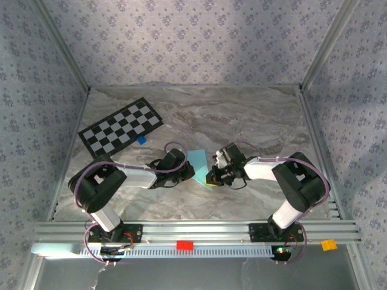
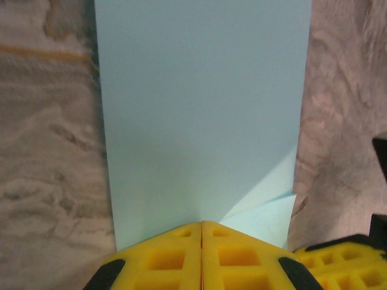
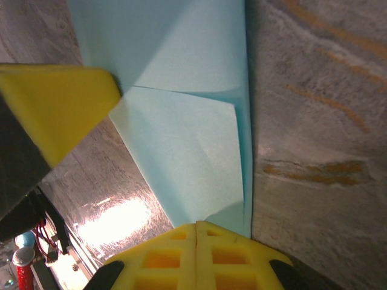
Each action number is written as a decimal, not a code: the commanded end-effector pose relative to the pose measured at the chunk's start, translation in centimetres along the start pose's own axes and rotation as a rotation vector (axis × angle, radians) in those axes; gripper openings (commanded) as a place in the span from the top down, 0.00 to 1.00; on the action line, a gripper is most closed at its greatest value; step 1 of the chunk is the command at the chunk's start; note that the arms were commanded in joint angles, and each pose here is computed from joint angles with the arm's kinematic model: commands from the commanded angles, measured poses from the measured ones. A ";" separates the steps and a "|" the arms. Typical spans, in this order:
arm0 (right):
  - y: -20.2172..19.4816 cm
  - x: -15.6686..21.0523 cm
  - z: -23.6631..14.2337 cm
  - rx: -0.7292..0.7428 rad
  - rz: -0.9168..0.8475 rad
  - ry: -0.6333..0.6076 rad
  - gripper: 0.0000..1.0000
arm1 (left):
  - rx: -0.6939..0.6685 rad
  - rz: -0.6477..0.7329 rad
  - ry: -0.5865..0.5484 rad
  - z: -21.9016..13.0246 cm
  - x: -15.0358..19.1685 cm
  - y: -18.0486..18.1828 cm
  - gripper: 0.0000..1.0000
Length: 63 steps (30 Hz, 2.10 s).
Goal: Fold a paper plane with a square sheet of paper (pick it up from the middle)
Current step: Third fold the triangle at the center of the table.
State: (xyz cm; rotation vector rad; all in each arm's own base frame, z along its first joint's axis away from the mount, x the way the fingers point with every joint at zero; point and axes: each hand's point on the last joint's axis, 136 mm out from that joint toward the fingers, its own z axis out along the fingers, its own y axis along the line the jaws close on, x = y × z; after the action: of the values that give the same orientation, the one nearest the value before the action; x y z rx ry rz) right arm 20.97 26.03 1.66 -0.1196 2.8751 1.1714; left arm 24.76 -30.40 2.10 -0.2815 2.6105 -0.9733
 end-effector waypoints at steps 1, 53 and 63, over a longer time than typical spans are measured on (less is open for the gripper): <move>-3.0 2.2 0.0 0.110 0.080 0.055 1.00 | -0.069 -0.044 0.007 0.7 0.9 2.9 0.94; 0.0 1.2 1.4 0.041 -0.043 0.105 0.94 | -0.153 -0.005 0.044 0.4 1.5 4.3 0.98; -0.8 2.3 -0.6 -0.005 -0.041 0.100 0.90 | -0.164 -0.009 0.043 0.3 1.4 4.8 0.98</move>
State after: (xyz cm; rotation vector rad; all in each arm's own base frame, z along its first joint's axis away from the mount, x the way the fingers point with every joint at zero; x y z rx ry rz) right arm 20.13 26.21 1.86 -0.2440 2.8895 1.2079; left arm 24.91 -30.52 2.01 -0.2926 2.6039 -0.9802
